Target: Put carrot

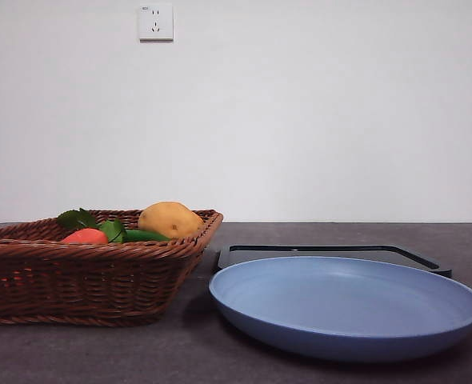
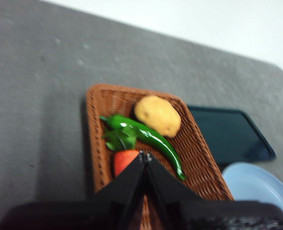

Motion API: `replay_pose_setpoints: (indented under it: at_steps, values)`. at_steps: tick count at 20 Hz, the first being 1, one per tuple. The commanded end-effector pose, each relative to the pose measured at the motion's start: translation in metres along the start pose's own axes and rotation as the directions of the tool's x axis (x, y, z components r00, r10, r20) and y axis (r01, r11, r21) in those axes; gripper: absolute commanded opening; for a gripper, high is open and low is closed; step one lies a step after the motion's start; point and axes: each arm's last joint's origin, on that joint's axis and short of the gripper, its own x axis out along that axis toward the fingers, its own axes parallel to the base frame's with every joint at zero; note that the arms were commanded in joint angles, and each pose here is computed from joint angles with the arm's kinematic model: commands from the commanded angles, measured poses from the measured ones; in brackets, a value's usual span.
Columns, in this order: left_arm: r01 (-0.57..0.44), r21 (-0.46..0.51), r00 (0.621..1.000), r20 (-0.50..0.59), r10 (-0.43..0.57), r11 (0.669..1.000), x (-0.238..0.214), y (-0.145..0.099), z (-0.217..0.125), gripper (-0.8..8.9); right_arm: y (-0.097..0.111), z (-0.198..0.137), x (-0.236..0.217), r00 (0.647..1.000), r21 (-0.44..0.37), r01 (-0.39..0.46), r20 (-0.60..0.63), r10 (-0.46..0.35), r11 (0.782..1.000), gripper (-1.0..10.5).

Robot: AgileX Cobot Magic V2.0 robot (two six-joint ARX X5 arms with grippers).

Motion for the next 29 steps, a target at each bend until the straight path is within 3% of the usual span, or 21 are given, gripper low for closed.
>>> replay_pose_setpoints:
  at_steps: [1,6,9,12,14,16,22,27,29]
  values:
    - [0.028,0.046,0.998,-0.062,-0.025,0.999,0.007,-0.005,0.014,0.07,0.003,0.008,0.006,0.997,-0.039,-0.016,-0.073,0.013,0.999,0.0]
    - [0.069,0.119,0.962,-0.270,-0.034,0.990,0.024,-0.019,0.031,0.07,0.001,0.012,0.036,0.951,0.031,-0.084,-0.296,0.089,0.996,0.0]
    - [0.110,0.115,0.936,-0.346,-0.064,0.987,0.036,-0.026,0.032,0.08,-0.008,0.004,0.058,0.901,0.085,-0.041,-0.427,0.074,0.996,0.4]
    - [0.162,0.108,0.921,-0.372,-0.112,0.981,0.039,-0.030,0.030,0.17,-0.016,-0.004,0.075,0.857,0.101,0.005,-0.513,0.048,0.995,1.4]
    - [0.180,0.108,0.918,-0.377,-0.127,0.978,0.040,-0.033,0.029,1.26,-0.021,-0.009,0.087,0.832,0.113,0.034,-0.554,0.034,0.993,2.0]
    - [0.181,0.106,0.916,-0.379,-0.129,0.978,0.040,-0.033,0.029,2.31,-0.026,-0.015,0.100,0.809,0.118,0.050,-0.587,0.029,0.992,2.0]
    - [0.182,0.106,0.916,-0.379,-0.129,0.978,0.040,-0.033,0.029,2.72,-0.025,-0.033,0.131,0.764,0.116,0.030,-0.643,0.052,0.993,1.9]
    - [0.181,0.106,0.917,-0.378,-0.128,0.978,0.040,-0.033,0.029,2.74,-0.023,-0.038,0.138,0.754,0.120,0.038,-0.655,0.050,0.992,0.0]
    - [0.183,0.106,0.916,-0.379,-0.131,0.977,0.040,-0.033,0.029,2.75,-0.023,-0.038,0.137,0.755,0.132,0.047,-0.654,0.051,0.990,0.0]
